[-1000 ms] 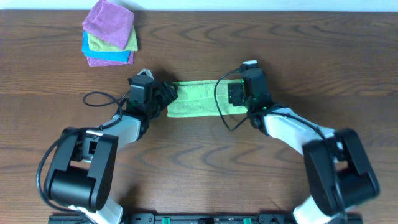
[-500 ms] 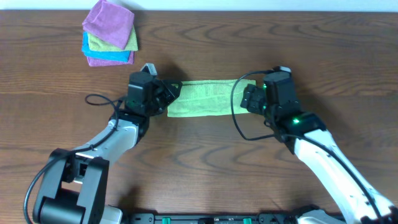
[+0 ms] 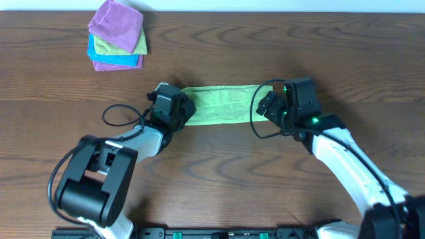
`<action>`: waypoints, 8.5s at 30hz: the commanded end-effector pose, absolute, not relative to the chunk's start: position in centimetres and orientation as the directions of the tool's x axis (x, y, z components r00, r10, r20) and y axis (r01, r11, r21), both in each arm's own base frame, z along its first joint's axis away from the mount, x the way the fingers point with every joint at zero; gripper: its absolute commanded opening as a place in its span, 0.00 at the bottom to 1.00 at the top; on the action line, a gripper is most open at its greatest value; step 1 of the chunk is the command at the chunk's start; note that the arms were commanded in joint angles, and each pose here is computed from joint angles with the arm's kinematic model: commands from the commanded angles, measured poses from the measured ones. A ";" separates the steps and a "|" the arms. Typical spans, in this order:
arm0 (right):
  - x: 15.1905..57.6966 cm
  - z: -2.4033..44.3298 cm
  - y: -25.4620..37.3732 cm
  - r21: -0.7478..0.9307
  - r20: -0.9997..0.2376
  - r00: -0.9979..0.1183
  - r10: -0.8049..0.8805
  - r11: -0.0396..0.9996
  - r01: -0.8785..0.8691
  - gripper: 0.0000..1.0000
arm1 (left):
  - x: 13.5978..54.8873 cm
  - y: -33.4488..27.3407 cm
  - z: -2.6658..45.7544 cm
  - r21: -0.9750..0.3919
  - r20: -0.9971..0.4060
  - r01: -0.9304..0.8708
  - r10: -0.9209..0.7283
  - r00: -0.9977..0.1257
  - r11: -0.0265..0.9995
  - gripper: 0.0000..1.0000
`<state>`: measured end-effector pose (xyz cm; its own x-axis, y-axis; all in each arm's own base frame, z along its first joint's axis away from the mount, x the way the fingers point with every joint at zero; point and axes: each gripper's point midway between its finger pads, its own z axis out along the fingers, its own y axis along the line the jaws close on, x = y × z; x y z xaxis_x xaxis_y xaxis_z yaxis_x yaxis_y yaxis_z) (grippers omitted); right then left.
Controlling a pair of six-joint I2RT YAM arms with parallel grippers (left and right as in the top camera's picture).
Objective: Fold the cloth
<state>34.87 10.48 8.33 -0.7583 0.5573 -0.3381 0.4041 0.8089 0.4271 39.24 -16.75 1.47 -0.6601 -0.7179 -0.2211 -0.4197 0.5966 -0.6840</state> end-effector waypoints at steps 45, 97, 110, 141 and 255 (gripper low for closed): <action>39.5 -1.7 10.1 0.313 -0.412 -0.794 0.447 0.888 0.338 0.01 | 38.3 -15.7 -1.5 -0.597 -0.245 -0.443 -0.678 -0.693 0.669 0.17; 37.8 11.7 27.0 0.400 -0.693 -0.715 0.091 0.874 -0.277 0.01 | 40.0 -14.1 4.4 -0.586 -0.448 -0.169 -0.490 -0.748 0.793 0.06; 38.5 11.9 28.4 0.384 -0.688 -0.722 0.071 0.880 -0.279 0.01 | 39.7 -12.0 7.6 -0.498 -0.556 -0.157 -0.453 -0.697 0.853 0.08; 38.1 5.2 35.7 0.356 -0.611 -0.788 -0.074 0.864 -0.357 0.06 | 38.1 -4.5 9.5 -0.453 -0.539 -0.322 -0.543 -0.644 0.831 0.10; 36.9 20.9 25.1 0.305 -0.642 -0.758 -0.118 0.868 -0.393 0.99 | 33.6 -4.1 7.2 -0.502 -0.261 -0.519 -0.693 -0.672 0.692 0.90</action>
<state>37.42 26.07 17.67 -0.7989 -0.1079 -0.5917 -0.3518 0.8818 0.3142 33.83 -2.49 7.91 -0.6639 -0.6433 -0.3813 -0.4887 0.7592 -0.4298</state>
